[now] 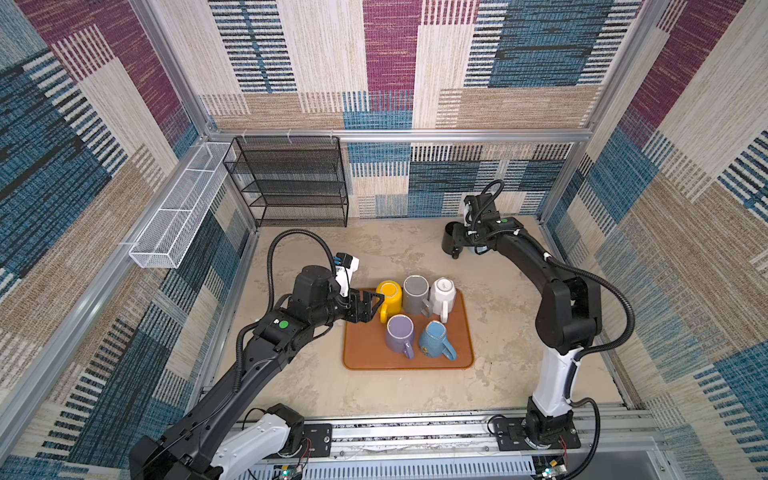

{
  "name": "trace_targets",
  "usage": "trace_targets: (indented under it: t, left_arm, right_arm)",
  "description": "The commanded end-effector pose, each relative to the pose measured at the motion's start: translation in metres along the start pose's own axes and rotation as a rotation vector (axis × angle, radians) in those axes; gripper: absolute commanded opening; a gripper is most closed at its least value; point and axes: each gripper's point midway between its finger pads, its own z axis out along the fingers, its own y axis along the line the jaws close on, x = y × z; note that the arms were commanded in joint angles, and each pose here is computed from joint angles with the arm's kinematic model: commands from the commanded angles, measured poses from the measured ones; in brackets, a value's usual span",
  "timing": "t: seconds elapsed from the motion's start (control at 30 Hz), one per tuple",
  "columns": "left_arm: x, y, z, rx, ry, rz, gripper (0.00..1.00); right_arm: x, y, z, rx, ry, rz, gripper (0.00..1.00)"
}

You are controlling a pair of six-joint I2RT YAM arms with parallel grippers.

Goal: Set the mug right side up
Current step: 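Open the right gripper toward the tray while the left gripper descends to the yellow mug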

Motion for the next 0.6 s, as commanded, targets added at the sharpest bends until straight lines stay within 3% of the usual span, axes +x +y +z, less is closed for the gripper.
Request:
trace_targets:
  t: [0.0, 0.37, 0.57]
  left_arm:
    - [0.002, 0.004, 0.003, -0.012, 0.009, 0.006, 0.86]
    - [0.027, 0.034, 0.018, -0.148, 0.11, -0.04, 0.86]
    - [0.043, 0.051, 0.035, -0.244, 0.176, -0.043, 0.86]
  right_arm:
    - [-0.021, 0.015, -0.021, -0.091, -0.117, -0.006, 0.52]
    - [0.0, 0.067, -0.089, -0.445, -0.288, -0.033, 0.51]
    - [0.017, 0.083, -0.117, -0.537, -0.339, -0.069, 0.52]
